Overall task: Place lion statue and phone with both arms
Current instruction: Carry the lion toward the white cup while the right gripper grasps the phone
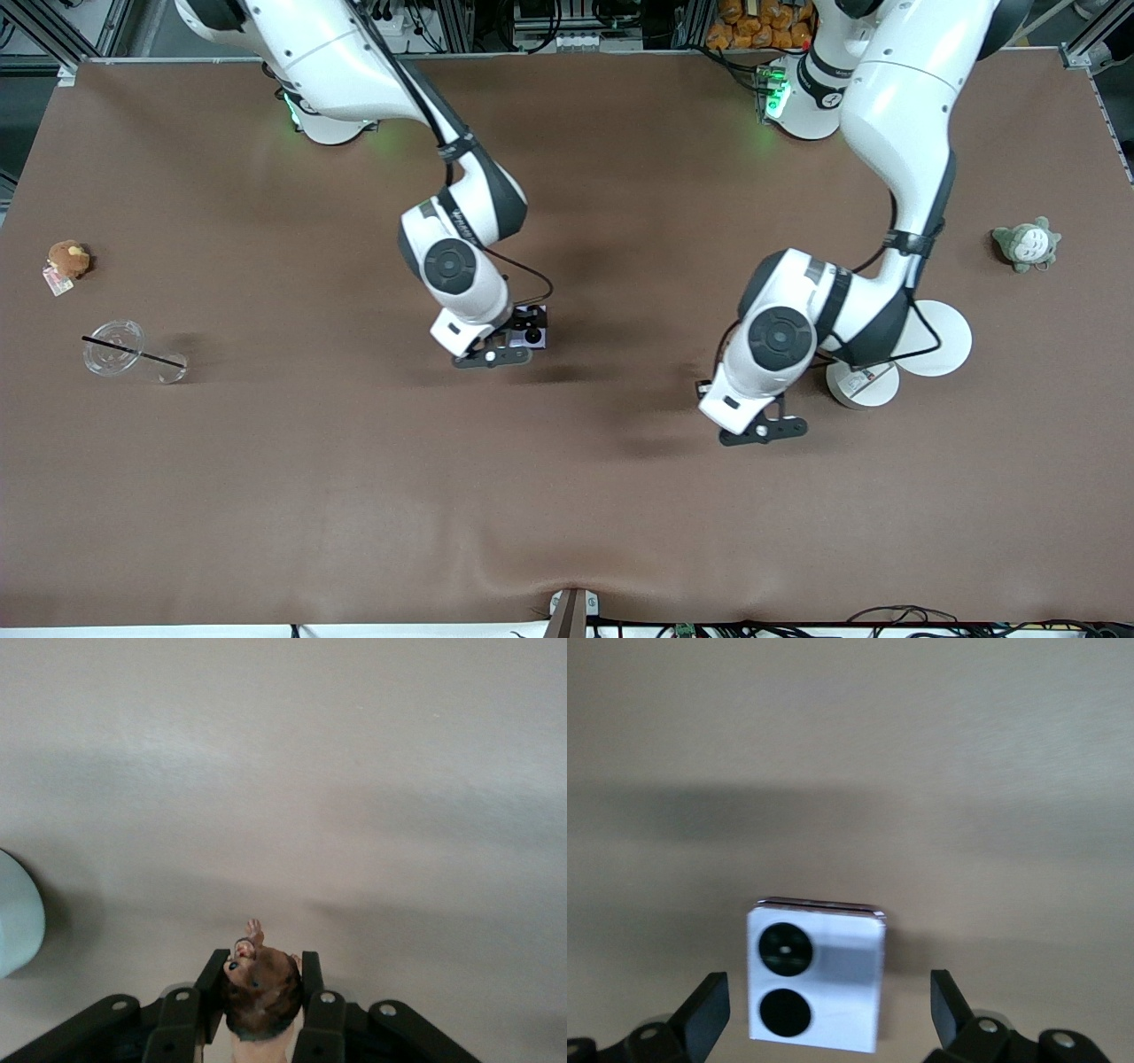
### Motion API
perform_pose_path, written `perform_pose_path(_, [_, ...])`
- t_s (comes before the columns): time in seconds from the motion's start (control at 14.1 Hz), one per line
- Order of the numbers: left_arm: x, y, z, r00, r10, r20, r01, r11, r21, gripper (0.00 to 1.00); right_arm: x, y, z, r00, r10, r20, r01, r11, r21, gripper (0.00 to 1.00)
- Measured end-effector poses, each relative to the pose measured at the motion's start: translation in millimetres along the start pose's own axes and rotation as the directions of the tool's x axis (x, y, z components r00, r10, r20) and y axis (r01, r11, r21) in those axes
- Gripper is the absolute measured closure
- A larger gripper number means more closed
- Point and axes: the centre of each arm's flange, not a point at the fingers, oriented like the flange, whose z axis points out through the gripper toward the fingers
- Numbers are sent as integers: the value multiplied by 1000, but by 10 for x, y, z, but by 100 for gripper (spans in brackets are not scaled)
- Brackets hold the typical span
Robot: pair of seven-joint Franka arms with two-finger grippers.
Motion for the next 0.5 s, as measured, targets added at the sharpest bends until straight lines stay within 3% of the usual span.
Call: perform_pose_path(0.5, [139, -522, 367, 999, -6, 52, 4, 999, 38, 63, -51, -54, 297, 1000, 1, 9, -1, 1000, -16, 0])
